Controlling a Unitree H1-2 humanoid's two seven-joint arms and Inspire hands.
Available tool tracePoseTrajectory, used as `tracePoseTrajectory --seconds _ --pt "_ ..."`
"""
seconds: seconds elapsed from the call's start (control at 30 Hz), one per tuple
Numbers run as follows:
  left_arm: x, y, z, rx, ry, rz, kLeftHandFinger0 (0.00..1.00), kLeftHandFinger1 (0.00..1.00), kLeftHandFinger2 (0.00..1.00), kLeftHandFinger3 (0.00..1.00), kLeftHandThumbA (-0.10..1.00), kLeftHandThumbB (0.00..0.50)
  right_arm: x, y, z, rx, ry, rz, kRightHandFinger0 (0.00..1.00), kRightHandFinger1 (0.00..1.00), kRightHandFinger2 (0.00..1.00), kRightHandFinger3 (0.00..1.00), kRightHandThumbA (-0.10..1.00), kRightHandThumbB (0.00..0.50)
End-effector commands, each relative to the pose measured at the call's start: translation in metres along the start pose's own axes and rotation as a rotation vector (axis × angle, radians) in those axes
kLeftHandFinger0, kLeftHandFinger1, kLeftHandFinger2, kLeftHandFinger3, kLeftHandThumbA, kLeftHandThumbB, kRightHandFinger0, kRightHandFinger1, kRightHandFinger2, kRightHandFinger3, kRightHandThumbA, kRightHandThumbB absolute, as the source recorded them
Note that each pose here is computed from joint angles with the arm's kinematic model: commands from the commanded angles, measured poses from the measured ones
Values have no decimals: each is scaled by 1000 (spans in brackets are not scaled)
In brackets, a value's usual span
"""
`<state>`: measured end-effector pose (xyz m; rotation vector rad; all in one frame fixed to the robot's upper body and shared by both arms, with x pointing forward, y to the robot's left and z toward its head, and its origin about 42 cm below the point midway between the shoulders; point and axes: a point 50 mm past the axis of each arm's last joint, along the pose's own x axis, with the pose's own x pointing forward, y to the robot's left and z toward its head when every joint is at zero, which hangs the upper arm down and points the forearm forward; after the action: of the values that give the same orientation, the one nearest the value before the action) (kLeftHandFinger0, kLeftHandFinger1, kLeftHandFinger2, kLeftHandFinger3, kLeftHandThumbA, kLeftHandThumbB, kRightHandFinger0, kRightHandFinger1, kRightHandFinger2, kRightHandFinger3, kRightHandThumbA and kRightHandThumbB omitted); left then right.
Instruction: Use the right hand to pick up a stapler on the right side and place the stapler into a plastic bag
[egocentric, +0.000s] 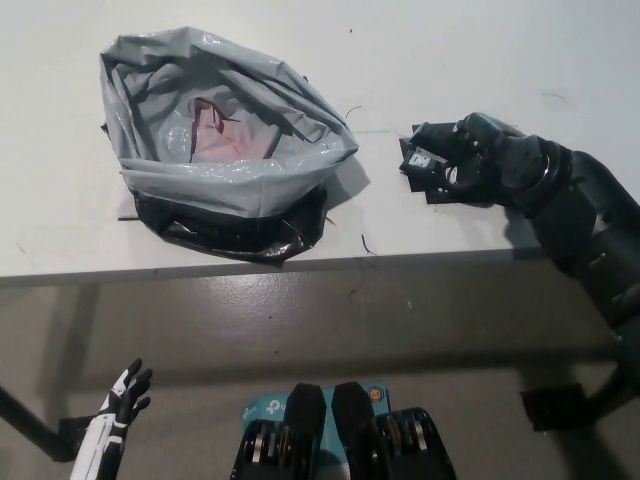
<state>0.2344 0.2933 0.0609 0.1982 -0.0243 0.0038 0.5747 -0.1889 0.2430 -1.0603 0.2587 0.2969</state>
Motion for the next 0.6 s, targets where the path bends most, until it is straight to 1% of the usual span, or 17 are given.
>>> tracePoseTrajectory --seconds 0.0,0.03,0.07,0.1,0.13,0.17,0.2,0.23,0.27,0.3,0.33,0.37,0.4,0.47,0.5,0.57 --pt "4 8 11 23 -56 -15 1000 1000 1000 1000 1000 113 -2 -28 25 -2 -76 -102 514 584 627 689 188 177" --pt "4 8 11 24 -55 -14 1000 1000 1000 1000 1000 113 -2 -28 25 0 -76 -102 514 584 627 689 188 177" --pt "5 8 11 27 -54 -14 1000 1000 1000 1000 1000 108 -2 -29 25 14 -76 -100 350 429 485 534 183 177" --pt "4 8 11 24 -53 -15 1000 1000 1000 1000 1000 109 -2 -29 25 43 -87 -102 107 226 335 342 149 180" --pt "4 8 11 25 -53 -14 1000 1000 1000 1000 1000 108 -2 -30 25 60 -94 -105 21 148 270 266 131 184" --pt "4 9 11 28 -53 -14 1000 1000 1000 1000 1000 108 -2 -30 25 73 -99 -107 21 148 270 266 131 184" --pt "4 9 11 29 -55 -16 1000 1000 1000 1000 1000 104 -3 -31 25 144 -122 -116 1 74 272 180 56 194" --pt "5 9 11 28 -58 -17 1000 1000 1000 1000 1000 102 -3 -32 25 209 -144 -128 0 122 378 245 51 191" --pt "5 8 11 26 -60 -17 1000 1000 1000 1000 1000 102 -3 -34 25 241 -152 -135 1 175 506 320 58 180" --pt "5 8 11 24 -58 -17 1000 1000 1000 1000 1000 102 -4 -35 27 319 -159 -138 46 299 655 476 21 179" --pt "4 8 11 23 -56 -16 1000 1000 1000 1000 1000 103 -4 -36 30 377 -159 -142 115 456 794 671 29 175" --pt "5 8 10 24 -54 -15 1000 1000 1000 1000 1000 113 -4 -41 36 514 -178 -147 103 458 795 795 -49 183" --pt "5 8 10 24 -52 -14 1000 1000 1000 1000 1000 115 -5 -43 39 592 -192 -146 93 457 795 795 -67 181" --pt "4 7 10 27 -52 -15 1000 1000 1000 1000 1000 117 -6 -47 43 700 -229 -157 113 502 860 770 -99 192" --pt "3 6 10 25 -52 -16 1000 1000 1000 1000 1000 119 -6 -48 45 722 -251 -165 106 507 875 777 -100 199" --pt "3 7 10 23 -48 -15 1000 1000 1000 1000 1000 118 -8 -53 51 709 -296 -178 92 523 890 808 -100 184"
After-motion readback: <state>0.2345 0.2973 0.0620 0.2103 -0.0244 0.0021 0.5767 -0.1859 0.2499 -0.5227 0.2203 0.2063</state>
